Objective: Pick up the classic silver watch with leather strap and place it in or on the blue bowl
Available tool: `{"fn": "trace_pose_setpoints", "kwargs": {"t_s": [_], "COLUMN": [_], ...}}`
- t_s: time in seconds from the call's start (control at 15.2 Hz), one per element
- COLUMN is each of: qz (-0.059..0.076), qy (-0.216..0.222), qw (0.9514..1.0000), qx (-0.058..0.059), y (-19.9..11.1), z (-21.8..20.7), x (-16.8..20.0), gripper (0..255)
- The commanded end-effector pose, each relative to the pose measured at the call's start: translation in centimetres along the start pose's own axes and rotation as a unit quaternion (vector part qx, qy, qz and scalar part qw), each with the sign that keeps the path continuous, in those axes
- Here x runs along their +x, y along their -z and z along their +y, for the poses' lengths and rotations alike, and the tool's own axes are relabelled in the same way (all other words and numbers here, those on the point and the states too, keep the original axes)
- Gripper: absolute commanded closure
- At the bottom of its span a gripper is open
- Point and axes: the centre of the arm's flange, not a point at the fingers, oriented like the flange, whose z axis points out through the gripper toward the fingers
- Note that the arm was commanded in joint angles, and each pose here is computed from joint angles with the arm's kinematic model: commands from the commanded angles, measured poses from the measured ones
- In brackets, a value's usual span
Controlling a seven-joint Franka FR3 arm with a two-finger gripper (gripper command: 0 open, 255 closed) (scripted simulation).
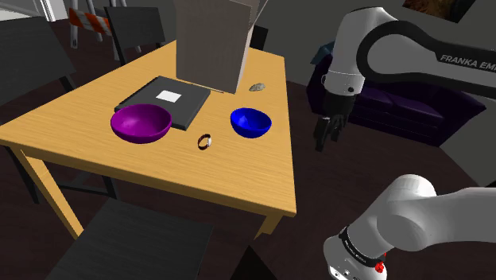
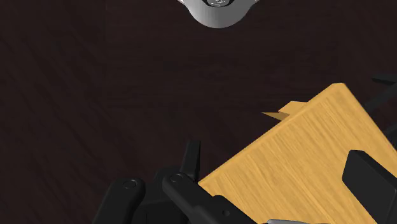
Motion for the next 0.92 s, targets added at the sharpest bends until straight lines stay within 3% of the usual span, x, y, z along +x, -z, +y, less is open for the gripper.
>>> {"fn": "trace_pose_setpoints", "kwargs": {"t_s": [0.0, 0.86], "qz": [0.0, 0.062], "qy": [0.0, -0.034], "qw": [1.0, 0.9975], "qx": [0.0, 0.001], "y": [0.0, -1.8], "z": [0.0, -8.5], "x": [0.0, 12.9], "gripper": [0, 0]}}
